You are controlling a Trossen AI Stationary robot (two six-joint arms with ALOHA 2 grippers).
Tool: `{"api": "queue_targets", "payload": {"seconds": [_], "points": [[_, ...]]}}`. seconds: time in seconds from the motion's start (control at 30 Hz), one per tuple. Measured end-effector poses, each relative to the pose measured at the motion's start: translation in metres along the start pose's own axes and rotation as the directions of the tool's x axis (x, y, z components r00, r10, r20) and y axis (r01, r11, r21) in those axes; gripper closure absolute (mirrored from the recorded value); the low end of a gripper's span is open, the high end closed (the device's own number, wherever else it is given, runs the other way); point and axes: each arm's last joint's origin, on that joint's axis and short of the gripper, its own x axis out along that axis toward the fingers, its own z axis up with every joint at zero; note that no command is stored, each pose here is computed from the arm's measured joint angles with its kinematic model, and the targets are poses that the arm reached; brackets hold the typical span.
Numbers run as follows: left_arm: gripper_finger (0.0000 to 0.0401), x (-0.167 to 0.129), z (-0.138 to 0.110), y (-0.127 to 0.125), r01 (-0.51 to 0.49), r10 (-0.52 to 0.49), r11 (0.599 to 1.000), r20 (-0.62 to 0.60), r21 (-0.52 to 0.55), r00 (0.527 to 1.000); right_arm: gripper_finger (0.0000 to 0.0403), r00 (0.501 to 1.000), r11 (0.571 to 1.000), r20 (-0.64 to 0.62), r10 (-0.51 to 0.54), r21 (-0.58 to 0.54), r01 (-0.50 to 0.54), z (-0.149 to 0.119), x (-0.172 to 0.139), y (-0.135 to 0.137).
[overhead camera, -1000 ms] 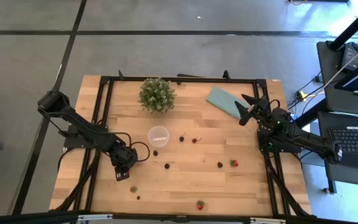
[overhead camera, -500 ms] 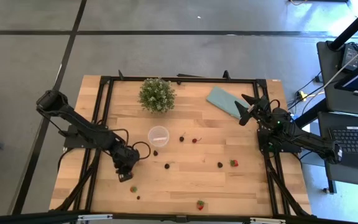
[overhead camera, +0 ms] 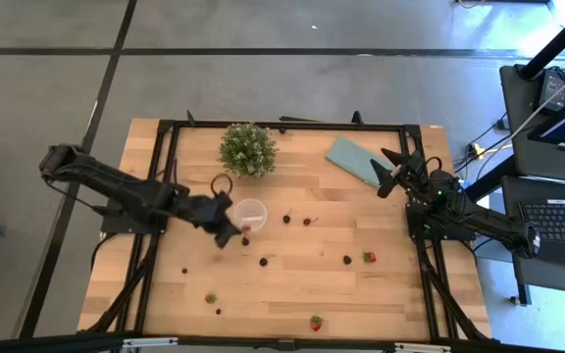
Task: Pick and placing Produce into tupperware
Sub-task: Put the red strawberry into the transparent container
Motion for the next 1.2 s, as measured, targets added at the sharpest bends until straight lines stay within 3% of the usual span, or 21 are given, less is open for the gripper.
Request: {"api": "queue_targets", "payload": {"seconds": [0.2,0.4,0.57,0.67,0.83,0.97,1.2], "points": [[0.0401,0.003,0.021,0.016,-0.077,0.079,0.997,0.083,-0.025,0.993,0.0115,1.000,1.000,0.000,0.000,0.000,0.000,0.000,0.000,0.000],[0.0401,0.007,0.025,0.021,-0.095,0.094,0.995,0.033,0.011,0.995,0.0115,1.000,1.000,0.000,0.000,0.000,0.000,0.000,0.000,0.000],[0.0401,0.005,0.040,-0.003,-0.184,0.190,0.969,-0.021,0.163,0.982,0.0115,1.000,1.000,0.000,0.000,0.000,0.000,0.000,0.000,0.000],[0.0401,0.004,0.052,-0.012,-0.275,0.308,0.930,-0.109,0.244,0.945,0.0115,1.000,1.000,0.000,0.000,-0.001,0.000,0.000,0.000,0.000],[0.0401,0.009,0.070,-0.022,-0.334,0.417,0.893,-0.274,0.302,0.867,0.0115,1.000,1.000,0.000,0.000,0.000,0.000,0.000,0.000,0.000],[0.0401,0.025,0.080,-0.026,-0.335,0.439,0.876,-0.289,0.345,0.850,0.0115,1.000,1.000,0.001,0.000,0.000,0.000,0.000,0.000,0.000],[0.0401,0.056,0.078,-0.020,-0.346,0.498,0.850,-0.394,0.397,0.772,0.0115,1.000,1.000,0.001,0.000,0.000,0.000,0.000,0.000,0.000]]}}
